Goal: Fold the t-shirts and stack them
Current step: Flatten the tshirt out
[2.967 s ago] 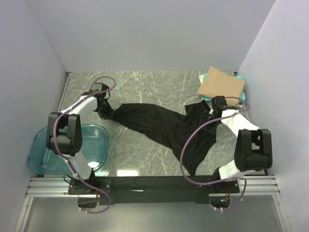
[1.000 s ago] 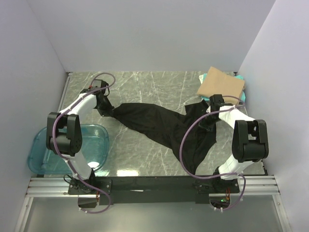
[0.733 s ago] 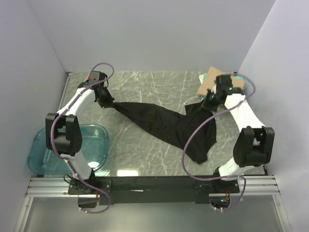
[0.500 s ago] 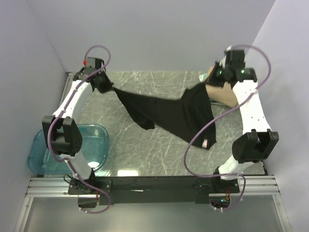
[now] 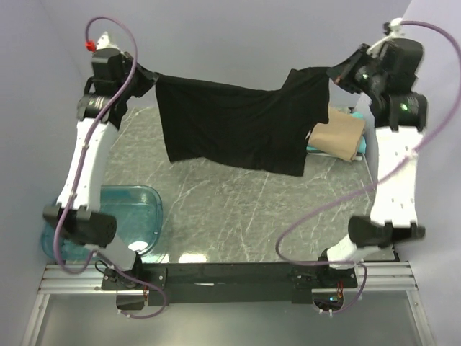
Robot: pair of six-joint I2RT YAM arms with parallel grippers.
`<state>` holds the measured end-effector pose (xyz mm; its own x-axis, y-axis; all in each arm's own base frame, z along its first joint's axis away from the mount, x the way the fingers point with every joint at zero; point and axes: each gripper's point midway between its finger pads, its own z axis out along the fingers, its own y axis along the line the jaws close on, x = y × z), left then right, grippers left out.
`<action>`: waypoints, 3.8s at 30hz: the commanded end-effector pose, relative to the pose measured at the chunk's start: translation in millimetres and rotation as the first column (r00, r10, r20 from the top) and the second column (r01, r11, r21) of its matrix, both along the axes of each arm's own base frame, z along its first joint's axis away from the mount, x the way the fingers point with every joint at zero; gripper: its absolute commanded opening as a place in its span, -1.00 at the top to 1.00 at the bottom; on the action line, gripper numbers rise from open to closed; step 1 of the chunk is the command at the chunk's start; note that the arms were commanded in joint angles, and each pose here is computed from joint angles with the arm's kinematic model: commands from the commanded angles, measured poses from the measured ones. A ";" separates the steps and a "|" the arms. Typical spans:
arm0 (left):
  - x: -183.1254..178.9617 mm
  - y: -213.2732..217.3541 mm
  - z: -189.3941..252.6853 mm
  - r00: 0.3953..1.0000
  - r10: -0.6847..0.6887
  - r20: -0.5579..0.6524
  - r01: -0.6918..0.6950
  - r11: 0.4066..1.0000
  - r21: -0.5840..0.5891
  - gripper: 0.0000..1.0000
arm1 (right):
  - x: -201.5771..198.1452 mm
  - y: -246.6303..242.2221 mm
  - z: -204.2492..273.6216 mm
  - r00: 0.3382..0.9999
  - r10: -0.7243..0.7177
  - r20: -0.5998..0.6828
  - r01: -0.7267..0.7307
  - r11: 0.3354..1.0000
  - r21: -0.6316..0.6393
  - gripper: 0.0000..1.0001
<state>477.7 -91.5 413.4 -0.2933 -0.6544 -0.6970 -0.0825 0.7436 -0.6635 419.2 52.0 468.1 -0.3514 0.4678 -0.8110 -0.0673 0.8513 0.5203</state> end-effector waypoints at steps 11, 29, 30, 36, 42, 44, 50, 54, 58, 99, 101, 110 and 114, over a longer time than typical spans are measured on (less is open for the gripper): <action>-172.7 56.2 137.7 0.869 0.169 0.465 -0.175 0.984 -0.031 0.99 | -212.8 -10.5 230.3 0.623 -0.059 0.780 0.123 0.992 -0.023 1.00; -73.7 17.6 43.5 0.982 0.013 0.189 -0.022 0.999 0.047 0.99 | -43.7 -7.2 149.2 0.831 -0.015 0.556 0.060 0.996 -0.064 1.00; -62.4 16.4 34.5 0.986 0.011 0.166 -0.020 0.998 0.053 0.99 | -34.9 -6.5 141.2 0.844 -0.009 0.536 0.053 0.996 -0.067 1.00; -35.8 5.3 32.4 0.990 -0.035 0.140 0.028 0.998 0.058 0.99 | 0.8 -6.2 113.6 0.884 0.002 0.468 0.039 0.996 -0.078 1.00; -38.3 2.6 44.2 0.980 -0.057 0.191 0.046 0.997 0.065 0.99 | -15.3 -7.9 128.6 0.864 -0.008 0.503 0.057 0.995 -0.083 1.00; -47.8 3.7 48.8 0.975 -0.061 0.213 0.046 0.996 0.072 0.99 | -29.1 -9.2 138.6 0.850 -0.014 0.526 0.068 0.994 -0.084 1.00; -88.4 7.3 76.3 0.938 -0.094 0.333 0.054 0.990 0.128 0.99 | -98.5 -16.5 177.9 0.751 -0.066 0.656 0.134 0.989 -0.054 1.00; -119.8 10.2 89.3 0.916 -0.110 0.386 0.055 0.987 0.152 0.99 | -146.3 -22.1 207.0 0.677 -0.092 0.730 0.181 0.983 -0.044 1.00; -154.5 11.0 112.5 0.894 -0.120 0.432 0.065 0.988 0.139 0.99 | -194.9 -24.3 233.3 0.596 -0.103 0.797 0.208 0.978 -0.030 1.00; 83.9 -18.6 -212.0 0.913 -0.098 -0.397 0.134 0.989 0.065 -0.64 | 174.4 27.0 -149.7 0.994 -0.113 -0.004 0.110 0.969 -0.220 -0.76; 68.2 -24.4 -204.6 0.912 -0.109 -0.395 0.139 0.989 0.048 -0.64 | 147.5 33.9 -159.6 0.996 -0.084 -0.031 0.075 0.974 -0.215 -0.77; -11.4 -76.6 -254.6 0.839 -0.195 -0.508 0.202 0.979 -0.042 -0.65 | 42.4 47.2 -227.5 0.963 -0.006 -0.268 -0.038 0.987 -0.157 -0.67; -31.6 -103.6 -275.9 0.792 -0.234 -0.563 0.249 0.967 -0.052 -0.65 | -6.6 40.2 -264.3 0.923 -0.022 -0.384 -0.036 0.989 -0.142 -0.64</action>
